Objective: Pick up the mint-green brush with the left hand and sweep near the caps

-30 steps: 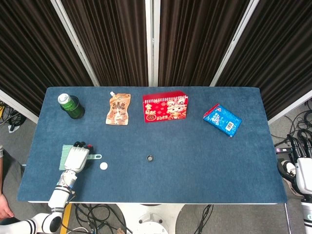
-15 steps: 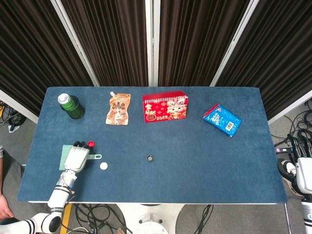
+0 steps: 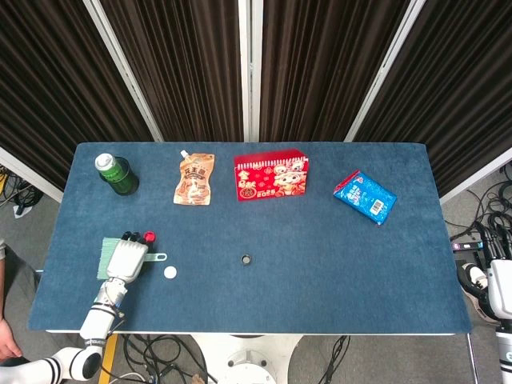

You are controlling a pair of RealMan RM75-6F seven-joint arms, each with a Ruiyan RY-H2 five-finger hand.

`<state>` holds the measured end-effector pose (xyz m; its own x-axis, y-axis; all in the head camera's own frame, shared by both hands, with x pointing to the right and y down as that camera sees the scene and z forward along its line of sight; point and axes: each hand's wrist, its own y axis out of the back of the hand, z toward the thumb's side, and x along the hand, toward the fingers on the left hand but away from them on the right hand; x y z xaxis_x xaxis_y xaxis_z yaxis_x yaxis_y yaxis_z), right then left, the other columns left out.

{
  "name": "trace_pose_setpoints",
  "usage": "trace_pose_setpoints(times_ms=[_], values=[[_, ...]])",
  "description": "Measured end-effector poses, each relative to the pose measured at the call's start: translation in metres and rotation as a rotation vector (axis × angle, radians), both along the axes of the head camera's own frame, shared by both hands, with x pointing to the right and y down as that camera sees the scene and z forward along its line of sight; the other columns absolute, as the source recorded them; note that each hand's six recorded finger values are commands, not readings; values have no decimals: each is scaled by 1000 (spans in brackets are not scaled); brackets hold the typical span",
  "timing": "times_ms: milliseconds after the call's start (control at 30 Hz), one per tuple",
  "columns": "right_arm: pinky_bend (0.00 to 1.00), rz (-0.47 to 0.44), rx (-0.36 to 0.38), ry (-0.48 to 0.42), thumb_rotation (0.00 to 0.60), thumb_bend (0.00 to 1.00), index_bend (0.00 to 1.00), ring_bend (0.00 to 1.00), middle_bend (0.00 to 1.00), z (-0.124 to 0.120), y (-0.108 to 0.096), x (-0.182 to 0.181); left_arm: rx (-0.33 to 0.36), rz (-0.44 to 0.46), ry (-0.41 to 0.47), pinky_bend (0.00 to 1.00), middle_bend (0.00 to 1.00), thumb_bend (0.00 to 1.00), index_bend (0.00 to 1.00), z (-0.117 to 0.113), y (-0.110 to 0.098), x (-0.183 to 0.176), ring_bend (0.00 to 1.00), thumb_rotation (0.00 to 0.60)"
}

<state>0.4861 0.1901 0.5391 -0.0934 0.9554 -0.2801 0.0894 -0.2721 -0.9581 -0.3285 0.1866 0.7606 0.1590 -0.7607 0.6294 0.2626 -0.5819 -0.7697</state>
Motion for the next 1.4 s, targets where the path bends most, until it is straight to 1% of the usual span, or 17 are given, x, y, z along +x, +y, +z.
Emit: trace_pose_setpoints(times_ms=[333, 400, 433, 500, 667, 833, 933, 1067, 1167, 1267, 1400], values=[[38, 6, 1, -2, 600, 255, 25, 0, 146, -2, 2, 0, -15, 2, -1, 257, 454, 249, 454, 4, 6, -3, 252, 600], [37, 5, 1, -1, 600, 254, 25, 0, 148, -2, 2, 0, -9, -6, 14, 290, 477, 251, 473, 3, 5, -3, 272, 600], [37, 5, 2, -1, 600, 254, 25, 0, 149, -2, 2, 0, -2, -9, 23, 328, 494, 254, 489, 2, 5, -3, 293, 600], [37, 4, 4, -1, 600, 254, 25, 0, 151, -3, 1, -1, 14, -21, 51, 368, 508, 259, 500, -1, 3, -2, 312, 600], [37, -1, 2, -5, 600, 254, 25, 0, 157, -4, 1, -3, 23, -56, 142, 392, 519, 295, 515, -9, -3, -4, 316, 600], [37, 0, 7, -7, 600, 254, 25, 0, 160, -6, 2, -3, 35, -96, 260, 457, 549, 339, 544, -23, -14, -6, 355, 600], [37, 4, 7, -7, 600, 254, 25, 0, 160, -7, 3, -2, 54, -102, 320, 480, 556, 344, 547, -34, -23, -8, 369, 600], [37, 8, 8, -7, 600, 254, 25, 0, 160, -8, 4, -1, 81, -86, 324, 477, 536, 342, 505, -42, -30, -11, 369, 600], [37, 9, 9, -7, 600, 254, 25, 0, 161, -8, 4, 0, 114, -95, 316, 476, 550, 344, 513, -50, -34, -14, 368, 600], [37, 5, 13, -8, 600, 254, 25, 0, 161, -9, 3, 0, 125, -138, 349, 476, 561, 346, 532, -55, -38, -18, 369, 600], [37, 6, 18, -10, 600, 255, 25, 0, 161, -10, 2, 0, 149, -207, 416, 469, 567, 348, 540, -67, -48, -27, 369, 600]])
